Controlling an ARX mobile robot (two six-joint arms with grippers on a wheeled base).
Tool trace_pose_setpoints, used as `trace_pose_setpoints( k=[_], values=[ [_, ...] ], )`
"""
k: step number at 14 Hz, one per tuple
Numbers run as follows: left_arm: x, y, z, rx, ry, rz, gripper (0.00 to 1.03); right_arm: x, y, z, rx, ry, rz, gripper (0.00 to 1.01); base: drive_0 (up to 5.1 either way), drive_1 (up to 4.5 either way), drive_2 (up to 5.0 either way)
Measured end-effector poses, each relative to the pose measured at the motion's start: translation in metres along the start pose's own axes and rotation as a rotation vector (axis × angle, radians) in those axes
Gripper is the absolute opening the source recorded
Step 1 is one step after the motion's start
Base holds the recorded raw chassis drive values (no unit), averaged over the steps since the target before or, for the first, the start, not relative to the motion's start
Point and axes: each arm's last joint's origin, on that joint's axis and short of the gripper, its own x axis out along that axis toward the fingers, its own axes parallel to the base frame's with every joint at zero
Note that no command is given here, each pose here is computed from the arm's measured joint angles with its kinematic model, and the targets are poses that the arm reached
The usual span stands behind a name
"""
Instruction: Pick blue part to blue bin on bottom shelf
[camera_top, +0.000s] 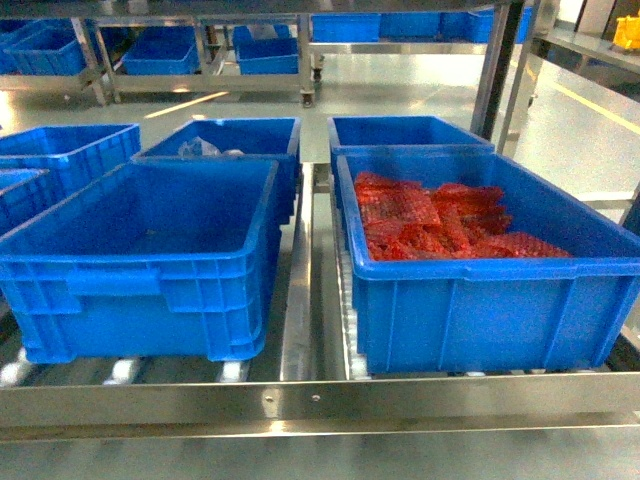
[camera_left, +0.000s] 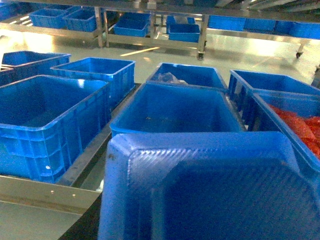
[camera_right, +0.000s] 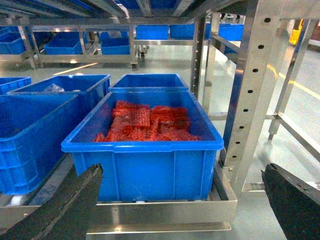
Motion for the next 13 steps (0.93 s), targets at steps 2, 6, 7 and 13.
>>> trace_pose_setpoints(
  k=[2,6,7,13],
  values=[
    [0.0,0.0,0.0002,0.0,-0.001,0.001,0.43,0.0,0.0,0.0,0.0,0.0,0.0,0.98,0.0,0.0,0.0],
    [0.0,0.0,-0.0003,0.001,0.003,0.0,0.43,0.0,0.0,-0.0002,0.0,0.002,0.0,0.98,0.0,0.0,0.0],
    [0.0,0.0001,-0.0001,0.0,0.001,0.002,0.43,0.0,0.0,-0.0001,0.0,0.002,0.0,0.98,0.0,0.0,0.0],
    [0.0,0.0,-0.0001,0.0,0.001,0.001,0.43,0.0,0.0,-0.0001,0.0,0.001,0.0,0.98,0.0,0.0,0.0]
  ],
)
